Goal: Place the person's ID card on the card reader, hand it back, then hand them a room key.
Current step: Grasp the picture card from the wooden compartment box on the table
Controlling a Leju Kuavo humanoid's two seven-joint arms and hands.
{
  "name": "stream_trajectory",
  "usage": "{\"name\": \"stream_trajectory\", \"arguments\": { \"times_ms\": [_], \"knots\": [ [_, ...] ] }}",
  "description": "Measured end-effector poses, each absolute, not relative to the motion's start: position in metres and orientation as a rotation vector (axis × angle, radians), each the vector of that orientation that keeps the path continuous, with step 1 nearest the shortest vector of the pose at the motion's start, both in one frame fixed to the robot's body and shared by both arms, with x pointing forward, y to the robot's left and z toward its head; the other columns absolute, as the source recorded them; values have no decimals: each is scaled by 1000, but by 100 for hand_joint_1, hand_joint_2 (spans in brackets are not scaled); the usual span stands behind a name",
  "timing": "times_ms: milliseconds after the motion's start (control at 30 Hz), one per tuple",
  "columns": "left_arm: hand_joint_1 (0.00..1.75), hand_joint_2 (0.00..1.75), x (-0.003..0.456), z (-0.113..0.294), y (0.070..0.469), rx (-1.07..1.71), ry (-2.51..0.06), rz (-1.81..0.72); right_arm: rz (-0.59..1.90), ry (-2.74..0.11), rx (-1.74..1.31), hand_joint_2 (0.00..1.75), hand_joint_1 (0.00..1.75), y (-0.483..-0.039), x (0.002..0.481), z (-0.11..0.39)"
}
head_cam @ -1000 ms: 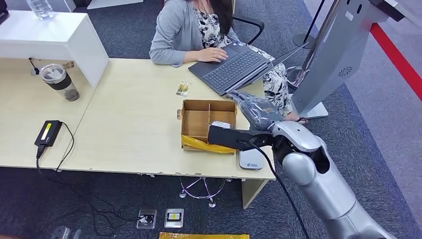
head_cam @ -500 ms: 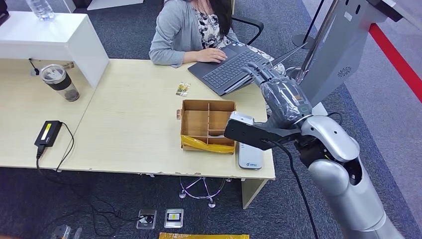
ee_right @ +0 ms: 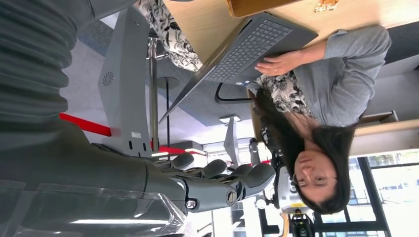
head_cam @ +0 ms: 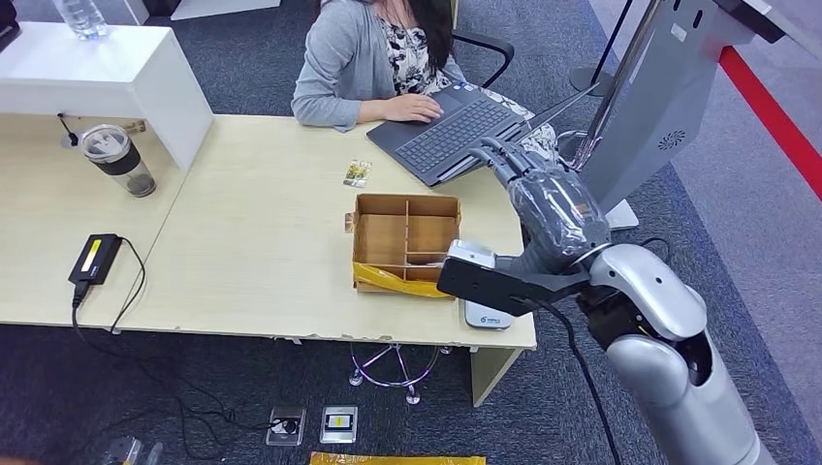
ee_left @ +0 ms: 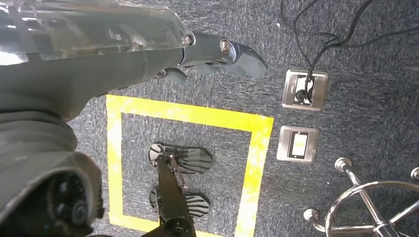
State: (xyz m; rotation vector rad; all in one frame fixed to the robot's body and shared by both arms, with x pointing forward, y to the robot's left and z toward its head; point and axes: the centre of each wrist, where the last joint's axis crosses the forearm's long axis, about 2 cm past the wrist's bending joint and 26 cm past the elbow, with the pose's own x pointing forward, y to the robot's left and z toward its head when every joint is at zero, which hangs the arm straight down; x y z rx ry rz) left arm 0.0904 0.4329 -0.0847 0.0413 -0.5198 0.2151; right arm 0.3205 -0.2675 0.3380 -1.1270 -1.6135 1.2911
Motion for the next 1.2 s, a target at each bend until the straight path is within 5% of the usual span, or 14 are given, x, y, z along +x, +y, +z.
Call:
{"name": "stream_trajectory", "arguments": {
  "times_ms": [1200],
  "knots": [
    [0,0,97,-85,425,23,-525,187,1442,-1581,-1018,175,0,-183,390,286]
  ]
}}
